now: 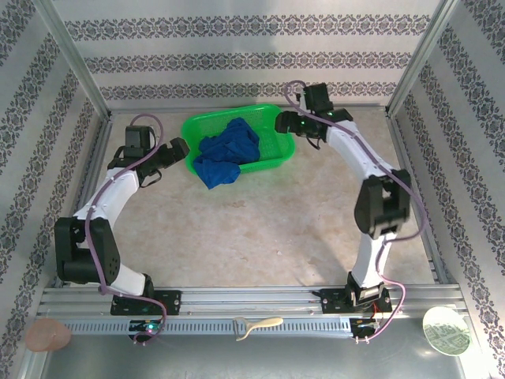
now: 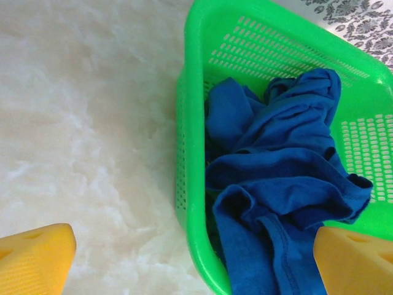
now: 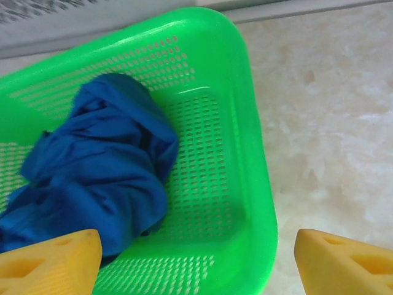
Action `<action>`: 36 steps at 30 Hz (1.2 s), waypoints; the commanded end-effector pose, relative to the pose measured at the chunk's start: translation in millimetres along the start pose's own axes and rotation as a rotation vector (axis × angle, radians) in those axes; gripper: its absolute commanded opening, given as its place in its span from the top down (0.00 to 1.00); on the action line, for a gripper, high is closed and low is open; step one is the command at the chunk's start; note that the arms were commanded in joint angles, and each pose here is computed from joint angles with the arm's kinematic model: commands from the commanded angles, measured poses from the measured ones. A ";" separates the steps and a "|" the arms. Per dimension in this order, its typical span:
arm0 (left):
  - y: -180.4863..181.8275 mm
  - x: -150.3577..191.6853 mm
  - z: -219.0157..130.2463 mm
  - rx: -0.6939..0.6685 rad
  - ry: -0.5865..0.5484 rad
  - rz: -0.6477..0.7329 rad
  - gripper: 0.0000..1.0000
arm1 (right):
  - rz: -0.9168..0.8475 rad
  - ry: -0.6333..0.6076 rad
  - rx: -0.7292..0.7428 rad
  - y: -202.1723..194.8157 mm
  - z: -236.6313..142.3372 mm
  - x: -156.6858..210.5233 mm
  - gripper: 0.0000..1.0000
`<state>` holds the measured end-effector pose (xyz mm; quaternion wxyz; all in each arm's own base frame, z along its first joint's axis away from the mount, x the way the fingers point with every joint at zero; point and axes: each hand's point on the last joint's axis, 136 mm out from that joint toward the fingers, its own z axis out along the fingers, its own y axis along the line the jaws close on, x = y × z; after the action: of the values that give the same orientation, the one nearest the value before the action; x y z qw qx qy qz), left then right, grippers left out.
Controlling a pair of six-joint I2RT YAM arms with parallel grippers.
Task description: Fold the inside-out t-shirt
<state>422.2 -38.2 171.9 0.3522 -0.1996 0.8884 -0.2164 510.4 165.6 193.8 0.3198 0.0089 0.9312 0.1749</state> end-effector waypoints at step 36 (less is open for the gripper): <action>-58.2 42.9 -36.7 0.181 -0.001 -0.008 0.01 | 0.201 -0.194 0.124 -37.1 -133.4 147.2 0.32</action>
<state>381.4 -95.7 192.6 0.3540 -0.1751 0.8723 -0.2883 323.1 84.0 211.6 0.4052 0.1716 0.8846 0.1548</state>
